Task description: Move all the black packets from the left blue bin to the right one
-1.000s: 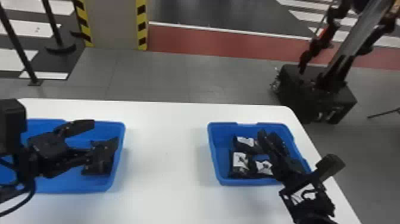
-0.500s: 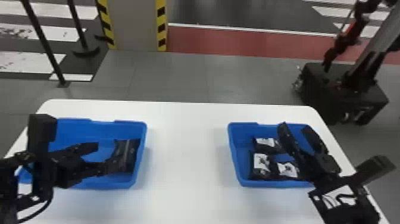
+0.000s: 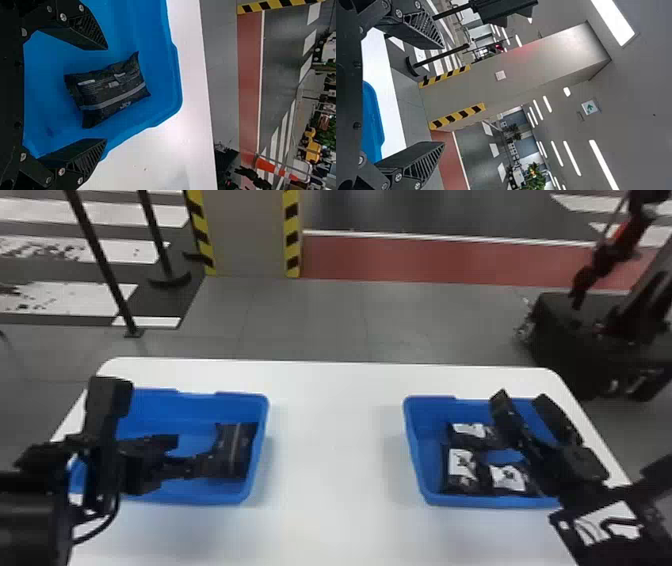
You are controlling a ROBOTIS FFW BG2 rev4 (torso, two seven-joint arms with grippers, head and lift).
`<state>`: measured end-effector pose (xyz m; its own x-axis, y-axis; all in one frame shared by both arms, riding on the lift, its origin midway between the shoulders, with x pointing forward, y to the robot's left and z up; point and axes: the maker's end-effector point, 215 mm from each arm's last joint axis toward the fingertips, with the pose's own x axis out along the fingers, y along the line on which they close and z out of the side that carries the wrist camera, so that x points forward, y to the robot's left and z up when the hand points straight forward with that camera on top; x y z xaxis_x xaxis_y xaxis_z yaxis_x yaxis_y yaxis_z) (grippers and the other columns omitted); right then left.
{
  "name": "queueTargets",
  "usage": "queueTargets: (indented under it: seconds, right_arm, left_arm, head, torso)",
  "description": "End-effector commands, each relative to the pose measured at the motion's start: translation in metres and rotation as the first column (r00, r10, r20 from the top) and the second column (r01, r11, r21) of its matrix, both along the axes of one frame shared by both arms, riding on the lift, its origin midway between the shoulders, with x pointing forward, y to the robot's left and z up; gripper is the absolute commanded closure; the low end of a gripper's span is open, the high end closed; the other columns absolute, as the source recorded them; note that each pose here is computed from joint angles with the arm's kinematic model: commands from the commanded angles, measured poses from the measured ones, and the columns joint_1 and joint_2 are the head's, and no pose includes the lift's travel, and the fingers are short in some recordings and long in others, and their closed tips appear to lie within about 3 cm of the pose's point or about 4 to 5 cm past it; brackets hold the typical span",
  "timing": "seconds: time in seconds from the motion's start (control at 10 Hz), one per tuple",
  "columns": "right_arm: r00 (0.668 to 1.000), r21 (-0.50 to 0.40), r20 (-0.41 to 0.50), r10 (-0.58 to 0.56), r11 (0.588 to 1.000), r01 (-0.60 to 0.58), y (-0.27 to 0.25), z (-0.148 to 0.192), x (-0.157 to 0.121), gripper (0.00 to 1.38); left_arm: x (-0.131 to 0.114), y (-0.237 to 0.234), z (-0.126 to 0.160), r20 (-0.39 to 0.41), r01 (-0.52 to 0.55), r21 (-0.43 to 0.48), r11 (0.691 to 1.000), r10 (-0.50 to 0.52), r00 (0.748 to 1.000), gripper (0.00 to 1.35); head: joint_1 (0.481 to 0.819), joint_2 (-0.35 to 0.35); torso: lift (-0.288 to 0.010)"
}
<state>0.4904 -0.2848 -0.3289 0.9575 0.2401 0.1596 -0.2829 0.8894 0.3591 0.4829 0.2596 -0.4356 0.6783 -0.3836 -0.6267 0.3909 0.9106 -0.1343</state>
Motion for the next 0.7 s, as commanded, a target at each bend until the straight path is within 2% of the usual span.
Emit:
queueTargets:
  seconds: [0.0, 0.3, 0.5, 0.6]
  right_arm:
    - [1.000, 0.005, -0.005, 0.001, 1.000, -0.001, 0.000, -0.002, 0.000, 0.17]
    - [1.000, 0.009, -0.012, 0.004, 1.000, -0.004, 0.001, -0.007, 0.001, 0.17]
    - [1.000, 0.013, -0.015, 0.007, 1.000, -0.007, 0.001, -0.009, 0.001, 0.17]
    - [1.000, 0.012, -0.014, 0.009, 1.000, -0.009, 0.002, -0.009, 0.002, 0.17]
  left_arm:
    - [0.003, 0.002, -0.010, -0.027, -0.007, 0.004, 1.000, 0.007, 1.000, 0.23]
    - [0.022, -0.004, -0.036, -0.073, 0.003, 0.000, 1.000, -0.003, 0.997, 0.23]
    - [0.040, -0.010, -0.053, -0.073, 0.024, -0.015, 1.000, -0.025, 0.997, 0.23]
    - [0.039, -0.017, -0.071, -0.113, 0.041, -0.026, 0.999, -0.043, 0.993, 0.25]
  head:
    - [0.695, -0.029]
    - [0.695, -0.028]
    - [0.695, -0.031]
    - [0.695, -0.034]
  torso:
    - [-0.110]
    - [-0.110]
    - [-0.110]
    - [-0.110]
